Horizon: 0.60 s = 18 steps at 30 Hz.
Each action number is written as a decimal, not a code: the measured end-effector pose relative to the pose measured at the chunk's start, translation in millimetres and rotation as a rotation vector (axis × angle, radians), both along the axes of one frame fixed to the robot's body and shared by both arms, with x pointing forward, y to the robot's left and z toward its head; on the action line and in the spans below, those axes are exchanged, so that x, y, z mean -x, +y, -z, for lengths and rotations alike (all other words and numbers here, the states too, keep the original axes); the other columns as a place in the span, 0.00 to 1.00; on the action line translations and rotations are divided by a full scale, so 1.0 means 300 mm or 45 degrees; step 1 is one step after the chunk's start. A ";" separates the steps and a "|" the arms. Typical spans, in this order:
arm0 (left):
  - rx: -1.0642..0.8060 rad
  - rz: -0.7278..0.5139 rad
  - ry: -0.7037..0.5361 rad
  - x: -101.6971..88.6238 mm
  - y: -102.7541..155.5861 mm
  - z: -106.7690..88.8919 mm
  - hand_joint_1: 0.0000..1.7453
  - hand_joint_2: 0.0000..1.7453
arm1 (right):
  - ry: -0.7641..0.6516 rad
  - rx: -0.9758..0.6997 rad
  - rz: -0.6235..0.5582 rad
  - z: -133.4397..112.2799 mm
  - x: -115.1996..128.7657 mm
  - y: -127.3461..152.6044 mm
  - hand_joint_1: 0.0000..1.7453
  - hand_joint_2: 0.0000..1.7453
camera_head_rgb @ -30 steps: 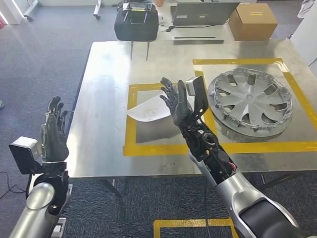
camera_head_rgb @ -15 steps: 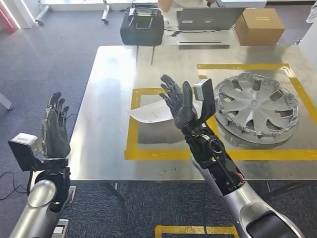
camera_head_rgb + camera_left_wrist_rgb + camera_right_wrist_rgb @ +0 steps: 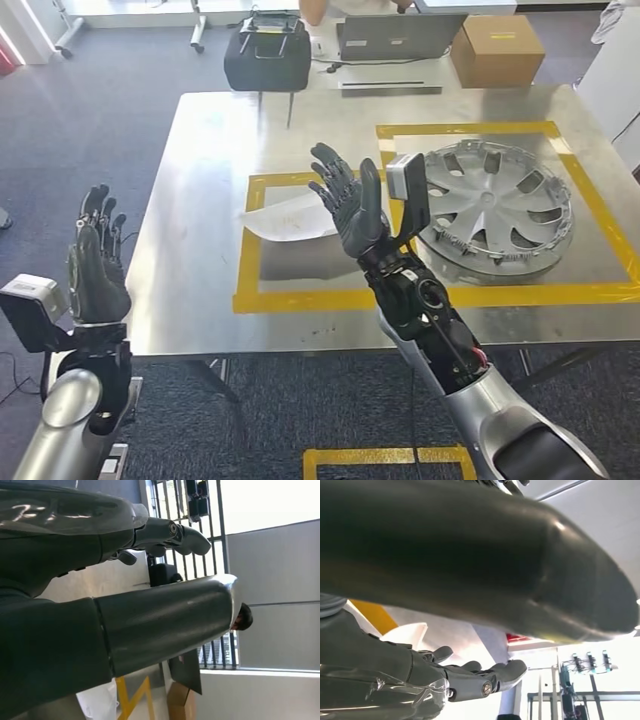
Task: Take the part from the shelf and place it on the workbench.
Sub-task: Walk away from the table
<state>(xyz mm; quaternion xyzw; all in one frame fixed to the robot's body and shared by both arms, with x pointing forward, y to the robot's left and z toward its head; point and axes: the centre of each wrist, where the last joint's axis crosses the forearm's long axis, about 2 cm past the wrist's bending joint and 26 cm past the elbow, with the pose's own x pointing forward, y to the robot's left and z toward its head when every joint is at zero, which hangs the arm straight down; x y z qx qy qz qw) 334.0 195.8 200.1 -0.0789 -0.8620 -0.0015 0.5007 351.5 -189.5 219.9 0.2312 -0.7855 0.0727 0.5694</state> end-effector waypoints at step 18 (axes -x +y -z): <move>0.007 0.005 -0.009 0.006 -0.004 -0.007 0.00 0.00 | -0.015 0.018 -0.010 -0.005 0.007 -0.005 0.00 0.00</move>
